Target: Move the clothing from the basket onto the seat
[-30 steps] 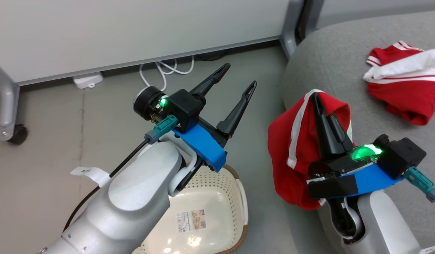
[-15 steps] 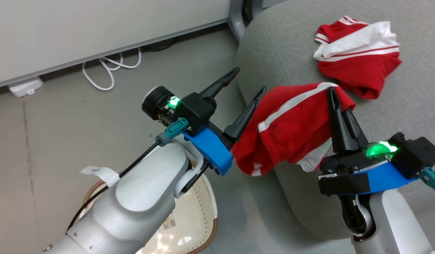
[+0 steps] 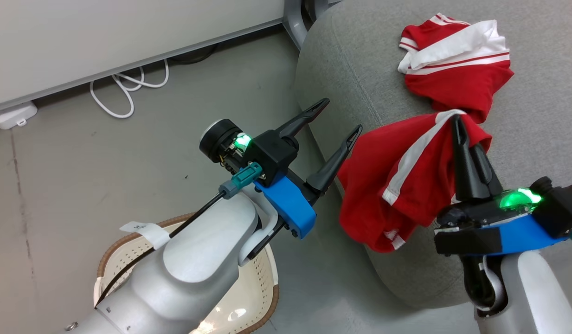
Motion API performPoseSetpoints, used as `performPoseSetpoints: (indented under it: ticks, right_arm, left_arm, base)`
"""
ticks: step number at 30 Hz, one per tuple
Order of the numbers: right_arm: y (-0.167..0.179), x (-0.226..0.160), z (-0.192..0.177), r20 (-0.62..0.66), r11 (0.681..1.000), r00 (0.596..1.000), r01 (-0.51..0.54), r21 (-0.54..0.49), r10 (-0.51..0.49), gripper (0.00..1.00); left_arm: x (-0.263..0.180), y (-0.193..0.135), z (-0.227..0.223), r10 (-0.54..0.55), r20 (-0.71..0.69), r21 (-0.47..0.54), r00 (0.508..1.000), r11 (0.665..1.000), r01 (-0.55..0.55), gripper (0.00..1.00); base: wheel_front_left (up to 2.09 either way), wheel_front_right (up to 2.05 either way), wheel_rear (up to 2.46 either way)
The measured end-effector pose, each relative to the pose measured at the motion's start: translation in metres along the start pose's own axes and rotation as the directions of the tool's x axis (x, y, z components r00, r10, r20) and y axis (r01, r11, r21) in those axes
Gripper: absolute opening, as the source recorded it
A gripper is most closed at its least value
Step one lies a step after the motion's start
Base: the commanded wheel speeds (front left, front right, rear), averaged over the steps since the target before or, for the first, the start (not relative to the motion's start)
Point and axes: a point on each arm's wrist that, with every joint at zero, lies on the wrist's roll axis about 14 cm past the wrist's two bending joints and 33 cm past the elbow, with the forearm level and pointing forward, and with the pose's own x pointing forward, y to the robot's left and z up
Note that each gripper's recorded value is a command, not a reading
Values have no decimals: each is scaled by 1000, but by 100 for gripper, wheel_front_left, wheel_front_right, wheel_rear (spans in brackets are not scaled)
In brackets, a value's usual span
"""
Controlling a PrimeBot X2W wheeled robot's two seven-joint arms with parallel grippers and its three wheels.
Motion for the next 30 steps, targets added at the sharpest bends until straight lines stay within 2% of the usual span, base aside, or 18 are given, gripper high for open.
performPoseSetpoints:
  ticks: [8, 15, 19, 23, 30]
  right_arm:
    - [-3, 52, 38, 142, 998, 989, -25, -65, 34, 0]
    - [-13, 119, 94, 321, 980, 944, -18, -198, 82, 0]
    - [-28, 153, 129, 426, 961, 900, 32, -275, 92, 0]
    - [-53, 183, 148, 469, 930, 879, 96, -355, 88, 0]
    - [-121, 202, 132, 424, 867, 905, 233, -441, -28, 0]
  left_arm:
    - [-5, 28, -9, 54, 10, -18, 999, 998, -54, 100]
    - [-4, 62, -22, 92, 16, -18, 996, 996, -92, 100]
    - [-7, 85, -43, 121, -5, -30, 993, 992, -121, 100]
    - [-8, 102, -65, 138, -18, -51, 990, 989, -138, 100]
    - [-17, 115, -111, 152, -77, -99, 985, 982, -159, 100]
  base:
    - [0, 0, 0]
    - [0, 0, 0]
    - [0, 0, 0]
    - [0, 0, 0]
    - [0, 0, 0]
